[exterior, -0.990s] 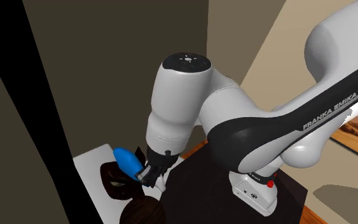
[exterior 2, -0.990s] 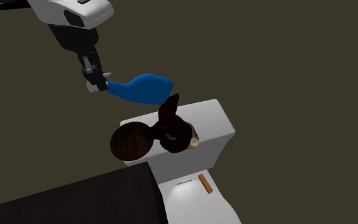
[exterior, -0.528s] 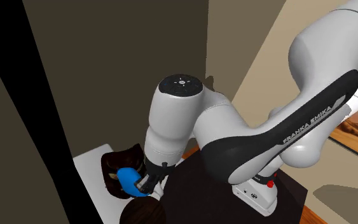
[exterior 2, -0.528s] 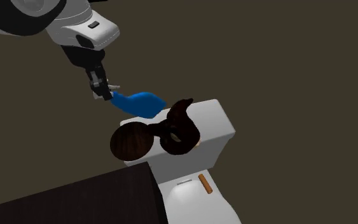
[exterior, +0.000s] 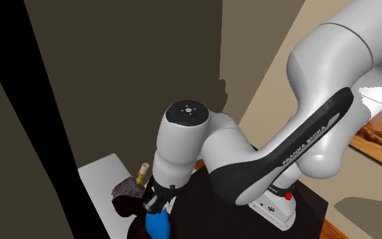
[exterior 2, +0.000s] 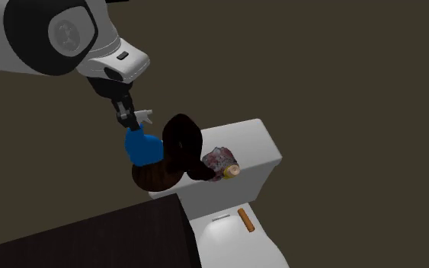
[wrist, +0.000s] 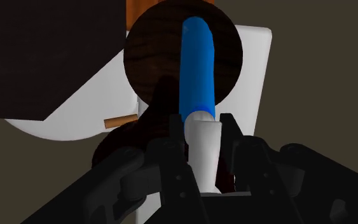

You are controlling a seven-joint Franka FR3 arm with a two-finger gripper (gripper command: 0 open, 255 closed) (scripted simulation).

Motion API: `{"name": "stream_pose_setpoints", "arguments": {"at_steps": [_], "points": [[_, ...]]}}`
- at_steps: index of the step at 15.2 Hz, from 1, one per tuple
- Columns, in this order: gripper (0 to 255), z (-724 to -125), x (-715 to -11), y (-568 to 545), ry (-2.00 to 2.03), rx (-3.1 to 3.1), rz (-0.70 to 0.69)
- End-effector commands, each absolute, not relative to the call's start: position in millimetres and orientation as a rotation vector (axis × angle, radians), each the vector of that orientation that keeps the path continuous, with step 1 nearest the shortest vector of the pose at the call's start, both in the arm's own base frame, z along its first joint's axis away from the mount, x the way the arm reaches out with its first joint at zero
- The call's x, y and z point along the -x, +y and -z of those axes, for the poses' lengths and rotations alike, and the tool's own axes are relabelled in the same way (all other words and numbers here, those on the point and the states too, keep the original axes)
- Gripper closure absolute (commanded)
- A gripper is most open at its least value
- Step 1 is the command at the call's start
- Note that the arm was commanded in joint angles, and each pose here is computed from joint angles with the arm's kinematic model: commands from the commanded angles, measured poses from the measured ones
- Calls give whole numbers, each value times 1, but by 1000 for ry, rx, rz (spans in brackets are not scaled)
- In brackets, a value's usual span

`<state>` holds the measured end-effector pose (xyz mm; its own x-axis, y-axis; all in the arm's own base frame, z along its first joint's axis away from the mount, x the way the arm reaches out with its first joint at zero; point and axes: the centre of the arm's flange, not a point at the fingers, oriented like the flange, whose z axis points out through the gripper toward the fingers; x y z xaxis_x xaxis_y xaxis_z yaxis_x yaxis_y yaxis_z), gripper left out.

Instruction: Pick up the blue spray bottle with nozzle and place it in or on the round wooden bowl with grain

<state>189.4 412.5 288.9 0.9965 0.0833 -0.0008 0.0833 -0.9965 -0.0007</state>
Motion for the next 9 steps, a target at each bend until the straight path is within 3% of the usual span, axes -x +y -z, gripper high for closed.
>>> {"name": "stream_pose_setpoints", "arguments": {"at_steps": [1,9], "points": [[255,-278,-190,412,-131,3138,-2],[255,-249,-190,412,-131,3138,-2]]}}
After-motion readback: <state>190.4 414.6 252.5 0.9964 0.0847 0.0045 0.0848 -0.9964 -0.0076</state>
